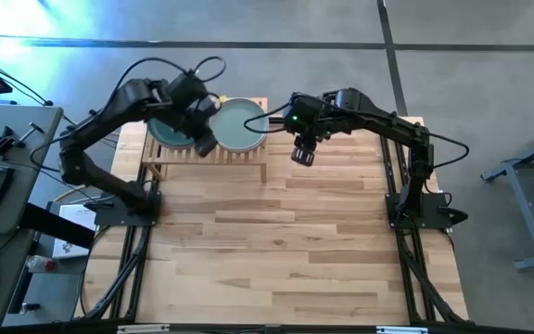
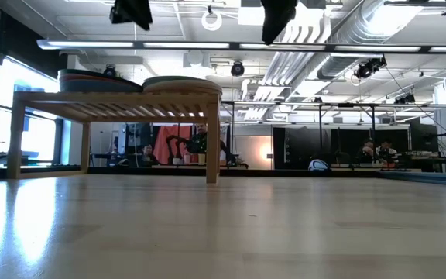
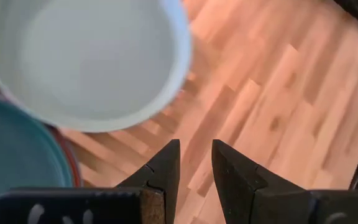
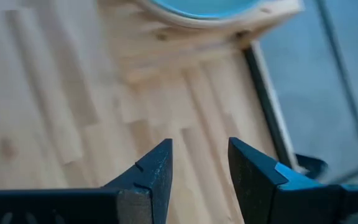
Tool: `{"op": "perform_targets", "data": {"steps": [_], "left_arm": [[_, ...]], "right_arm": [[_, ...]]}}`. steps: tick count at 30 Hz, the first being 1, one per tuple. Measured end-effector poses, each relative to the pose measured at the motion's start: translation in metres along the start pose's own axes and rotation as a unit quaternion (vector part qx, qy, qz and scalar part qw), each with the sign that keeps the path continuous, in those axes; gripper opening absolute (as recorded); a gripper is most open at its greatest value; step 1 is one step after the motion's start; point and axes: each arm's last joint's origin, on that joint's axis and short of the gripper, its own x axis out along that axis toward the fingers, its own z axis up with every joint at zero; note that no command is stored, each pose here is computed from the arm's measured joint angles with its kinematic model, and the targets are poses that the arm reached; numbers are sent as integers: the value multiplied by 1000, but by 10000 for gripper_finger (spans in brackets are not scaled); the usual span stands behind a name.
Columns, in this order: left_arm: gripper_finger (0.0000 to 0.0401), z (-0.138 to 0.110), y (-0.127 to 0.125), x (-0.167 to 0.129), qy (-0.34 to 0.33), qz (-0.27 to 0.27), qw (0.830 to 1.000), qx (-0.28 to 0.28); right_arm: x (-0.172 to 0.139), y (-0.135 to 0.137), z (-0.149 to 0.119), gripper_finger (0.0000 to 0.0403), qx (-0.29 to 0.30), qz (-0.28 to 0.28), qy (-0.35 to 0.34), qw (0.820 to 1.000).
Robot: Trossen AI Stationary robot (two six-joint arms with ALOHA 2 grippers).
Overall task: Place and stack plates onto a shelf
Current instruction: Return to Home Position
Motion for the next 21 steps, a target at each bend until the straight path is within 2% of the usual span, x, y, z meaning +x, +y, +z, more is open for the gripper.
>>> {"op": "perform_targets", "data": {"steps": [3, 6, 12, 21], "left_arm": [[83, -11, -16, -12, -17, -9, 998, 66], [83, -22, -25, -17, -45, -22, 994, 95], [83, -53, -24, -22, -105, -45, 990, 83], [83, -98, -12, -14, -170, -74, 979, 89]], "right_arm": [[0, -2, -3, 130, 15, -40, 14, 999], [0, -3, -5, 130, 14, -53, 24, 998], [0, -5, 1, 130, 10, -45, -4, 999], [2, -12, 7, 130, 43, -21, -34, 998]]}}
